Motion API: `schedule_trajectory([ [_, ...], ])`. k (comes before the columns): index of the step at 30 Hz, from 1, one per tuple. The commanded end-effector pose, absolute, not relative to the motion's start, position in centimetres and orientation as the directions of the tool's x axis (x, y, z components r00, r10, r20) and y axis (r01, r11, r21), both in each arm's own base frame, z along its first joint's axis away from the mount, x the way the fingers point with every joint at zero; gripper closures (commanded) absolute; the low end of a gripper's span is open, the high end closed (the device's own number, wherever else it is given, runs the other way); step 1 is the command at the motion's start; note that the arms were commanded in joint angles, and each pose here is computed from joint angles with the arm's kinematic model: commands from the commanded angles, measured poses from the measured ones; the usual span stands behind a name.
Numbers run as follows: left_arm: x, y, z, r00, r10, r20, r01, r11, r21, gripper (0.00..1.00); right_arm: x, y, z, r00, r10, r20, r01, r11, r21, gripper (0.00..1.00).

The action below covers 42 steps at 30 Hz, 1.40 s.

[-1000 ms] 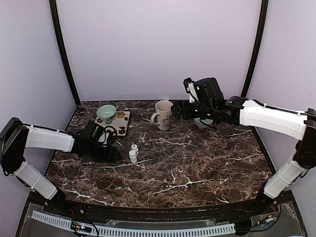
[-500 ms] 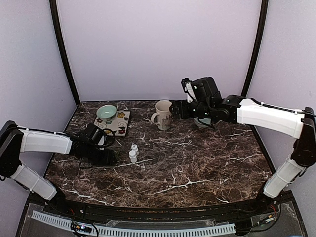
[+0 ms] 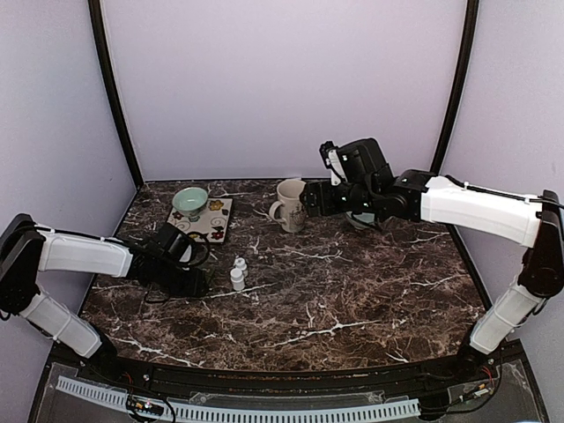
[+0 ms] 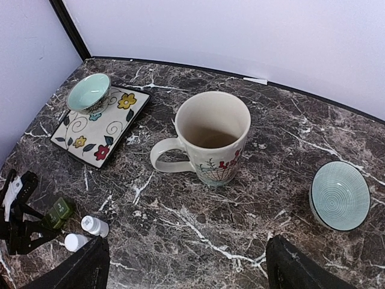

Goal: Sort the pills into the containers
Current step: Pick up the pill container from the center of the board.

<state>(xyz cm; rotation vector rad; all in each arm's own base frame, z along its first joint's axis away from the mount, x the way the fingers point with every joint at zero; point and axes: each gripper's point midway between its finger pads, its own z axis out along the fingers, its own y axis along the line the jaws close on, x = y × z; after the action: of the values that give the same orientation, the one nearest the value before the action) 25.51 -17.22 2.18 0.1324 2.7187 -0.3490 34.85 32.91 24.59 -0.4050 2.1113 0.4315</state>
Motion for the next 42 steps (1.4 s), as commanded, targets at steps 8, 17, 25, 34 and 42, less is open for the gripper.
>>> schedule_trajectory([
  [8, 25.1, -17.5, 1.7, -0.914, 0.076, -0.398, 0.170, 0.964, -0.206, 0.64, 34.6, 35.2, 25.1, -0.514, -0.131, -0.848, -0.477, 0.865, 0.155, 0.10],
  [17, 26.2, -18.3, 4.7, -0.868, 0.084, -0.490, 0.223, 0.947, -0.232, 0.65, 34.0, 36.2, 25.1, -0.514, -0.152, -0.844, -0.523, 0.835, 0.169, 0.12],
  [25, 28.3, -19.0, 10.8, -0.781, 0.103, -0.615, 0.288, 0.935, -0.208, 0.66, 33.4, 37.6, 26.1, -0.513, -0.189, -0.837, -0.588, 0.788, 0.183, 0.11],
  [34, 32.2, -19.7, 15.2, -0.645, 0.082, -0.760, 0.264, 0.957, -0.120, 0.69, 32.3, 40.9, 28.3, -0.620, -0.042, -0.783, -0.589, 0.685, 0.429, 0.12],
  [42, 35.2, -23.8, 18.5, -0.521, 0.129, -0.844, 0.326, 0.944, -0.058, 0.71, 32.0, 44.0, 28.4, -0.722, 0.008, -0.692, -0.550, 0.599, 0.582, 0.14],
])
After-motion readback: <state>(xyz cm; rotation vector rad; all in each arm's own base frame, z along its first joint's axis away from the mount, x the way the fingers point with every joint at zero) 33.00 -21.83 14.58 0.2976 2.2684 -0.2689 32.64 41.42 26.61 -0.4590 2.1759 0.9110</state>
